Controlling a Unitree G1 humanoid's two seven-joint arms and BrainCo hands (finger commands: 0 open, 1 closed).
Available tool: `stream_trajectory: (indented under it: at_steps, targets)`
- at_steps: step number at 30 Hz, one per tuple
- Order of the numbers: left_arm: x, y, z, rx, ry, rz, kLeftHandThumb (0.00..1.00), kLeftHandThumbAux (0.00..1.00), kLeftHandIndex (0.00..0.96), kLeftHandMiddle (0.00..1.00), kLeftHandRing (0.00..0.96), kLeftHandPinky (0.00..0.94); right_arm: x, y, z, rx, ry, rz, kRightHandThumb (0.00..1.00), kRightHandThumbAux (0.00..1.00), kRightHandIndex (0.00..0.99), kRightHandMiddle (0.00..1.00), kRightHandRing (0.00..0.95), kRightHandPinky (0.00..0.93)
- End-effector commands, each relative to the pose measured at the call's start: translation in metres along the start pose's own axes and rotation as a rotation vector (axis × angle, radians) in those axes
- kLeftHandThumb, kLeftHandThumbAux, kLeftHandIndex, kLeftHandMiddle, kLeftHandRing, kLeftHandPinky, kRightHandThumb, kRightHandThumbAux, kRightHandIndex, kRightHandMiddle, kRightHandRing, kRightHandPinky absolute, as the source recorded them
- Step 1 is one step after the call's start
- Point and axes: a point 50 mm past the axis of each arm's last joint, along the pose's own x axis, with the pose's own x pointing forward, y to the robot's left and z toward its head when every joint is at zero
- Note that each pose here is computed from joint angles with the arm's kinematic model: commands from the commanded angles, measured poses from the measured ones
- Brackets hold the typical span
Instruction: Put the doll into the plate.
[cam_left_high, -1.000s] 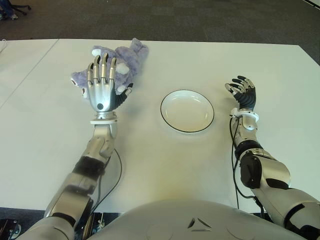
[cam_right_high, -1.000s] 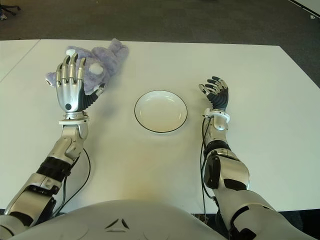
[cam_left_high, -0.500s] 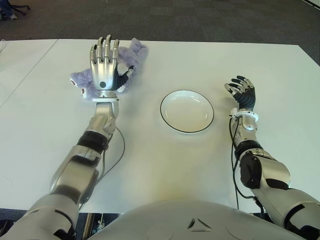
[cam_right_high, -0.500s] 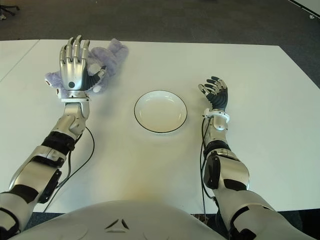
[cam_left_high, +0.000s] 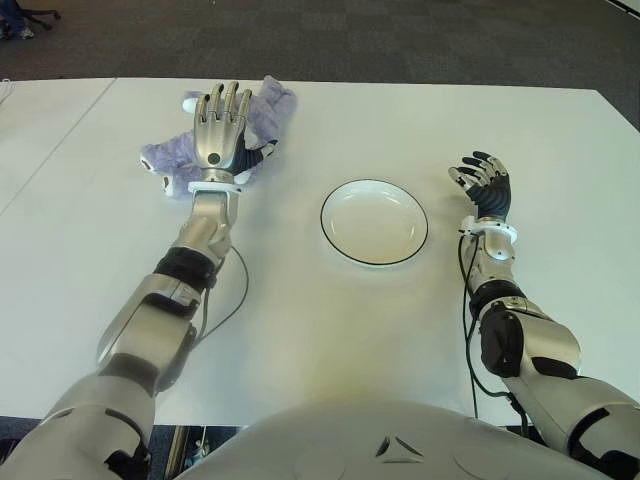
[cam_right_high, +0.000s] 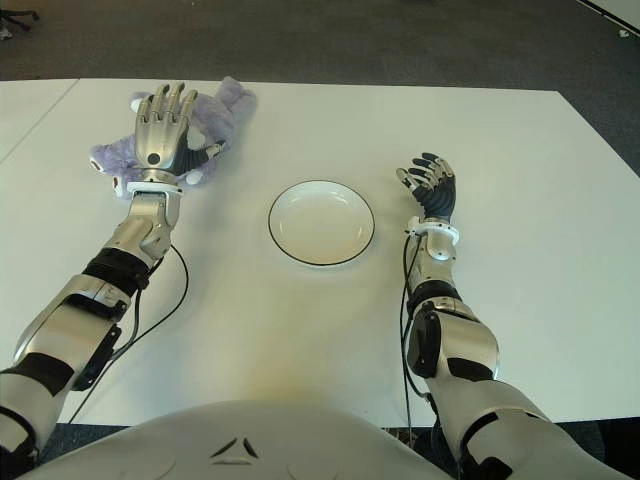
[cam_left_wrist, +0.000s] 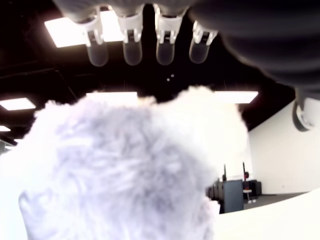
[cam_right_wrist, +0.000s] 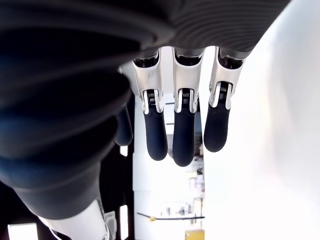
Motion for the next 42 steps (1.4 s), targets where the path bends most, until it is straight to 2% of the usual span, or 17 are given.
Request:
stream_trajectory:
  at_steps: [1,11,17,22,25,28,33,35,39,40,41,42]
  targets:
    - [0.005,-0.002,-0.004,0.094,-0.034,-0.104,0.153,0.315,0.000,0.000,0.000,0.000,-0.082,-0.003,-0.098,0.037,0.510,-0.036,0.212,0.865,0.262,0.328,0.346,0.345]
    - [0.003,-0.012,-0.006,0.107,-0.090,-0.299,0.113,0.307,0.000,0.000,0.000,0.000,-0.082,-0.005,-0.098,0.045,0.507,-0.037,0.237,0.877,0.268,0.330,0.345,0.344]
    - [-0.006,-0.018,-0.008,0.056,-0.131,-0.456,0.158,0.355,0.000,0.000,0.000,0.000,-0.082,-0.006,-0.098,0.050,0.507,-0.043,0.242,0.872,0.261,0.328,0.354,0.371]
    - [-0.012,-0.022,-0.012,0.061,-0.137,-0.520,0.167,0.362,0.000,0.000,0.000,0.000,-0.081,-0.007,-0.098,0.057,0.512,-0.046,0.243,0.871,0.257,0.327,0.352,0.359]
    - [-0.020,-0.029,-0.024,0.111,-0.114,-0.594,0.153,0.358,0.000,0.000,0.000,0.000,-0.081,-0.007,-0.098,0.056,0.516,-0.051,0.252,0.874,0.258,0.327,0.351,0.365]
    - [-0.022,-0.031,-0.029,0.154,-0.099,-0.622,0.140,0.357,0.000,0.000,0.000,0.000,-0.080,-0.008,-0.097,0.059,0.514,-0.055,0.271,0.876,0.260,0.329,0.354,0.372]
    - [-0.030,-0.042,-0.048,0.309,-0.054,-0.686,0.141,0.349,0.000,0.000,0.000,0.000,-0.080,-0.009,-0.097,0.073,0.514,-0.073,0.293,0.882,0.268,0.337,0.361,0.380]
    - [-0.037,-0.052,-0.057,0.411,-0.029,-0.724,0.229,0.352,0.000,0.000,0.000,0.000,-0.080,-0.010,-0.097,0.084,0.514,-0.081,0.298,0.885,0.275,0.345,0.369,0.387]
    - [-0.044,-0.062,-0.061,0.550,-0.021,-0.783,0.270,0.360,0.000,0.000,0.000,0.000,-0.080,-0.011,-0.097,0.098,0.511,-0.088,0.299,0.883,0.278,0.350,0.373,0.391]
    - [-0.046,-0.065,-0.062,0.587,-0.021,-0.802,0.343,0.386,0.009,0.000,0.000,0.000,-0.080,-0.012,-0.097,0.102,0.511,-0.089,0.298,0.886,0.280,0.352,0.377,0.400]
    - [-0.049,-0.069,-0.063,0.630,-0.020,-0.829,0.363,0.392,0.011,0.000,0.000,0.000,-0.079,-0.012,-0.097,0.106,0.511,-0.091,0.298,0.886,0.281,0.353,0.378,0.403]
    - [-0.052,-0.071,-0.064,0.671,-0.018,-0.852,0.421,0.409,0.075,0.000,0.000,0.000,-0.079,-0.013,-0.097,0.109,0.510,-0.092,0.298,0.888,0.281,0.353,0.379,0.403]
